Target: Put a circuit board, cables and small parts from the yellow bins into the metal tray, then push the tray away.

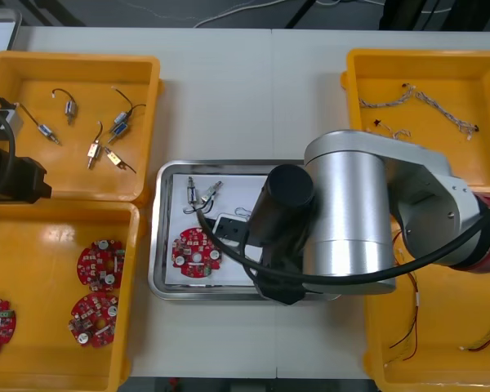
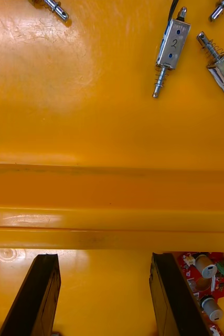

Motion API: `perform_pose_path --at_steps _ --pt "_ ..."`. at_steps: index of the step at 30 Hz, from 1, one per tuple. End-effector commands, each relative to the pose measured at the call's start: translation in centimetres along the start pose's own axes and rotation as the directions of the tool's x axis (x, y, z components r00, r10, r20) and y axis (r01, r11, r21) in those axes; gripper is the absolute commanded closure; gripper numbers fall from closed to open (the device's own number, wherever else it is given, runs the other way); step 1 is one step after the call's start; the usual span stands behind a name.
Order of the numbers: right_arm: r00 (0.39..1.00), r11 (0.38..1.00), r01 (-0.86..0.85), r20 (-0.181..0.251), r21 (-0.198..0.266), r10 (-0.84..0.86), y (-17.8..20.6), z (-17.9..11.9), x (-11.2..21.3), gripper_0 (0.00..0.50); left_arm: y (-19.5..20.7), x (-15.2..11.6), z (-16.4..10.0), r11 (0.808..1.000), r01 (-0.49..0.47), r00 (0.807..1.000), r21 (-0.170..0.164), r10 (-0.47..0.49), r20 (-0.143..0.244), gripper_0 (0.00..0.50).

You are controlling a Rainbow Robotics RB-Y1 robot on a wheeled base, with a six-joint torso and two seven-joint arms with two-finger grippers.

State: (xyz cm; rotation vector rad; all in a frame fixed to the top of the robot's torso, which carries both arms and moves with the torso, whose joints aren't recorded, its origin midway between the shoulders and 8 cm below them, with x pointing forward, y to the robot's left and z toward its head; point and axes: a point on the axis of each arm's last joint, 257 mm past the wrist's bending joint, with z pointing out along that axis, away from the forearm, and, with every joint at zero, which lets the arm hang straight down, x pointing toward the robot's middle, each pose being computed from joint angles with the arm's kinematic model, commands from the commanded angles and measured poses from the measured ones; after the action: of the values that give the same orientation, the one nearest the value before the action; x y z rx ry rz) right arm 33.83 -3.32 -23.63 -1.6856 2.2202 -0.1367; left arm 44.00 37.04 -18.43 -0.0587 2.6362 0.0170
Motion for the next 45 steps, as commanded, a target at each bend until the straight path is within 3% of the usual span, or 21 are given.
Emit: perform_pose_path --at_steps 1,8,15,22,35,37,38,39,40,41,42,43,45 --pt "0.992 0.993 0.115 0.044 0.019 -0.116 1.2 1.1 -2.9 0.0 0.5 0.0 0.0 0.992 -0.126 0.992 -0.007 0.126 0.013 0.0" --pt "0.98 0.982 0.187 0.06 0.041 -0.189 2.9 3.4 -4.0 0.0 0.6 0.0 0.0 0.992 -0.125 0.992 -0.011 0.126 0.015 0.0" --pt "0.97 0.969 0.236 0.041 0.076 -0.24 3.6 5.8 -3.9 0.0 0.5 -0.1 -0.1 0.992 -0.127 0.992 -0.011 0.127 0.019 0.0" --pt "0.965 0.964 0.257 0.027 0.067 -0.259 4.6 7.1 -3.5 0.0 0.5 -0.1 -0.1 0.992 -0.127 0.992 -0.011 0.127 0.019 0.0" --pt "0.959 0.955 0.282 0.015 0.09 -0.284 4.8 8.4 -3.0 0.002 0.5 -0.1 -0.1 0.992 -0.127 0.992 -0.011 0.127 0.019 0.0" --pt "0.959 0.955 0.281 0.016 0.09 -0.284 4.9 8.4 -3.0 0.062 0.5 -0.1 -0.1 0.992 -0.127 0.992 -0.011 0.127 0.019 0.0" --pt "0.959 0.955 0.281 0.014 0.09 -0.284 4.9 8.4 -3.0 0.266 0.5 -0.1 -0.1 0.992 -0.127 0.992 -0.011 0.127 0.019 0.0" --pt "0.959 0.955 0.281 0.015 0.09 -0.283 4.8 8.3 -3.0 0.358 0.5 -0.1 -0.1 0.992 -0.127 0.992 -0.011 0.127 0.019 0.0" --pt "0.959 0.955 0.281 0.015 0.09 -0.283 4.8 8.3 -3.0 0.358 0.5 -0.1 -0.1 0.992 -0.127 0.992 -0.011 0.127 0.019 0.0" --pt "0.959 0.955 0.28 0.014 0.092 -0.283 4.7 8.3 -2.9 0.458 0.5 -0.1 -0.1 0.992 -0.127 0.992 -0.011 0.127 0.019 0.0" --pt "0.959 0.955 0.281 0.014 0.095 -0.283 4.7 8.3 -3.0 0.458 0.5 -0.1 -0.1 0.992 -0.127 0.992 -0.011 0.127 0.019 0.0" --pt "0.959 0.955 0.281 0.012 0.095 -0.284 4.7 8.4 -2.9 0.5 0.5 -0.1 -0.1 0.992 -0.127 0.992 -0.011 0.127 0.019 0.0" --pt "0.96 0.955 0.278 0.013 0.099 -0.281 4.5 8.4 -2.9 0.5 0.5 -0.1 -0.1 0.992 -0.127 0.992 -0.011 0.127 0.019 0.0"
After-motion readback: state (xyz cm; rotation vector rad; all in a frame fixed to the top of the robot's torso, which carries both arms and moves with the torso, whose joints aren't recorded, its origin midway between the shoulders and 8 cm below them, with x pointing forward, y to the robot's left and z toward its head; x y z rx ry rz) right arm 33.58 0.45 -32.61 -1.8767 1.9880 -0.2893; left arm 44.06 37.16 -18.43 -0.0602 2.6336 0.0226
